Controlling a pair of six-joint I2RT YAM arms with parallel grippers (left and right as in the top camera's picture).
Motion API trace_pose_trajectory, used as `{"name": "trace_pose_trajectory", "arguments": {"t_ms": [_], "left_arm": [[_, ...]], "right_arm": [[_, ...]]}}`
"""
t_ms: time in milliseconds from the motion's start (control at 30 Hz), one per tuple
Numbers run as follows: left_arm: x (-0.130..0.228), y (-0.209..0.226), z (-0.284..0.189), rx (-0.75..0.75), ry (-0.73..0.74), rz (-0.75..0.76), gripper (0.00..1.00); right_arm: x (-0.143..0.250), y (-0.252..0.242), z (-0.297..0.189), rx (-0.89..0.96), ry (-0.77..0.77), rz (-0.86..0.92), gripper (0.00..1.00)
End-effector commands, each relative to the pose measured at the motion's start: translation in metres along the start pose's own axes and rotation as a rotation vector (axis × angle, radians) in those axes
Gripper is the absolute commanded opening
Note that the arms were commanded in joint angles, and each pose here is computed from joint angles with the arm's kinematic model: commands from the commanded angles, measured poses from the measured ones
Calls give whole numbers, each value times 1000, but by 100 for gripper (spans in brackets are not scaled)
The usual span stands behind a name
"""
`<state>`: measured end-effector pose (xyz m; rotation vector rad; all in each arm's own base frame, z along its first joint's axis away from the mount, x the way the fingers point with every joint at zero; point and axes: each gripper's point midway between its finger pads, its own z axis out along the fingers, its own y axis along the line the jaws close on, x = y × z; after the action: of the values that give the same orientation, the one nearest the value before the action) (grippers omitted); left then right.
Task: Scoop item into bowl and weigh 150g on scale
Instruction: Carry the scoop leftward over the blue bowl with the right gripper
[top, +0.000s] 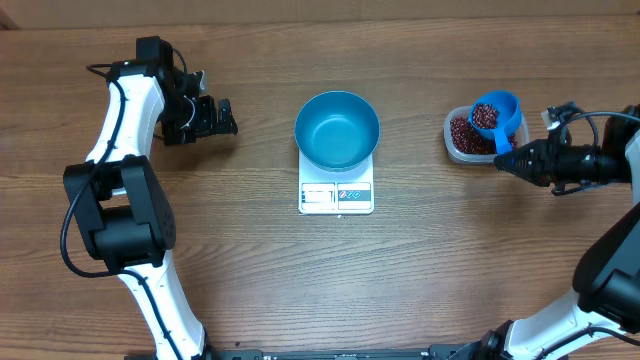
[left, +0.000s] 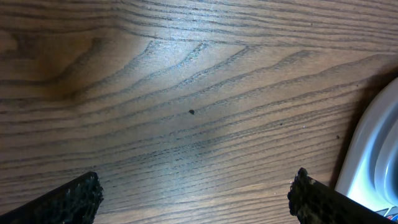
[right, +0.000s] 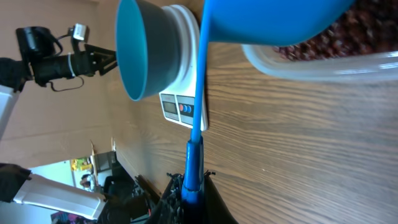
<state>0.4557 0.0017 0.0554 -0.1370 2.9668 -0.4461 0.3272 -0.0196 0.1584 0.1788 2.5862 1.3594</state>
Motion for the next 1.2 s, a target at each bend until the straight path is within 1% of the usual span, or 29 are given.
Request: {"name": "trace_pose_trajectory", "arguments": {"t_ms": [0,67,133,367,567,767,800,967,1167], "left_arm": [[-1,-2,3,-1,2,22,100],[-1,-2,3,-1,2,22,100],[-1,-2,3,-1,2,22,100],[-1,-2,3,-1,2,22,100],[-1,-2,3,-1,2,22,100],[-1,-2,3,-2,2,22,100],[-1,-2,3,-1,2,22,100],[-1,-2,3,-1,2,22,100],[-1,-2,3,-1,2,22,100]], "right_arm": [[-22,34,-2,-47,-43,-147,4],[-27,49,5,-54,-27,-187,4],[-27,70,21,-72,13,-248,4],[-21,112,83,-98,118,-356,4],[-3,148,131,-131,200,-480,4],[12,167,158,-147,248,-581,4],[12,166,160,-129,251,-584,4],[5,138,181,140,260,-657,4],[8,121,195,357,288,-760,4]]}}
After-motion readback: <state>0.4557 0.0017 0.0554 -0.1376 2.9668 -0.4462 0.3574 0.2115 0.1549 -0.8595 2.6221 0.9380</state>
